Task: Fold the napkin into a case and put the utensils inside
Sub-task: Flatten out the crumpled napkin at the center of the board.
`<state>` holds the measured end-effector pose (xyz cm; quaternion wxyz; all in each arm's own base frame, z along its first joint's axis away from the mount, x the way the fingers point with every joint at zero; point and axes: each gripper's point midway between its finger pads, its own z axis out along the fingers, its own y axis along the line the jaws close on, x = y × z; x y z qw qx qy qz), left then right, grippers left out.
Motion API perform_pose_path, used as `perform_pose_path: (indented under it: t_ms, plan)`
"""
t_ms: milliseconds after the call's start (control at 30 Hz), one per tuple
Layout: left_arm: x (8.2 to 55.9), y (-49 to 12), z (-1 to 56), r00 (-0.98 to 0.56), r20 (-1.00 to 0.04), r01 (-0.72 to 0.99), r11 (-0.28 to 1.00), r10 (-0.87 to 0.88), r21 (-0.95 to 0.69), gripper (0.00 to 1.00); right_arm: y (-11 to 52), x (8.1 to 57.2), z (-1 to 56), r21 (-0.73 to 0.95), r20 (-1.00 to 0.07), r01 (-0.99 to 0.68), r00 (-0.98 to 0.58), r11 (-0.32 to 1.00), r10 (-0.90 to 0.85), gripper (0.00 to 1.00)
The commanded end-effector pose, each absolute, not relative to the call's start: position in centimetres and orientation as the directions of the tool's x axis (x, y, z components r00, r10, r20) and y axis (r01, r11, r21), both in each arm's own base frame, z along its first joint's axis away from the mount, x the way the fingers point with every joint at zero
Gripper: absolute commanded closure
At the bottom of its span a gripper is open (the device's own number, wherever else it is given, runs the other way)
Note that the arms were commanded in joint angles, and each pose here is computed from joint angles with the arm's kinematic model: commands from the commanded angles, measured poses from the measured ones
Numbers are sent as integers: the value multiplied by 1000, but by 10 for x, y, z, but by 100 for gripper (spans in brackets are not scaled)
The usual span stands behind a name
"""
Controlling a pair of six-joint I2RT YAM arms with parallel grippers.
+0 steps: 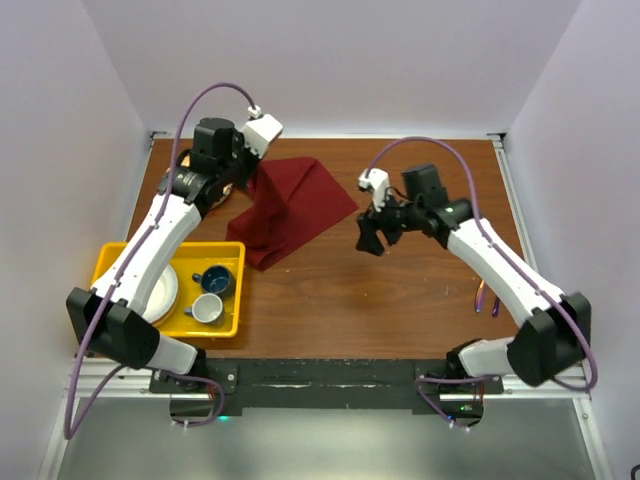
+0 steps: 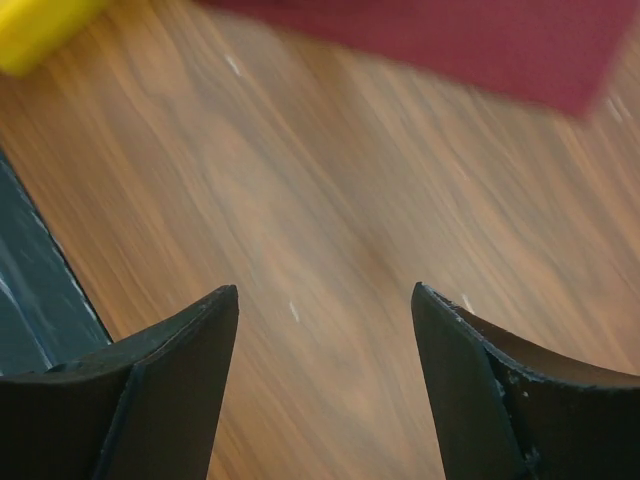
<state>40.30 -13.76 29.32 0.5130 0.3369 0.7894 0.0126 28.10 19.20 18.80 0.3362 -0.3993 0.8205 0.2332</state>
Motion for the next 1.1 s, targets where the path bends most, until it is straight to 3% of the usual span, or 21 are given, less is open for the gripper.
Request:
perform_pose_path:
  t_ms: [0,33,133,367,567,833,1067]
  plan:
    - [429,-90,304,-323,-844,318,889,427,328,100,263,324,206,236,-841,-800,-453,552,-296,31]
    - [430,-83,301,-337,-844,304,896,418,323,100,275,333,180,274,-805,-782,-505,561,-310,33]
    - [430,-68,289,-372,-844,283,913,387,295,100,321,347,175,339,-791,-751,-554,566,-261,45]
    - [432,-57,274,-418,-839,270,930,348,251,100,403,366,124,341,-745,-720,-599,604,-293,48]
    - [425,-69,265,-424,-840,331,921,340,206,100,414,390,72,303,-703,-681,-632,667,-326,51]
    - [407,-73,250,-434,-810,408,888,395,215,100,369,386,27,286,-605,-648,-694,707,-391,51]
    - [371,-85,229,-433,-776,542,820,460,184,100,250,391,36,175,-542,-649,-691,740,-478,52]
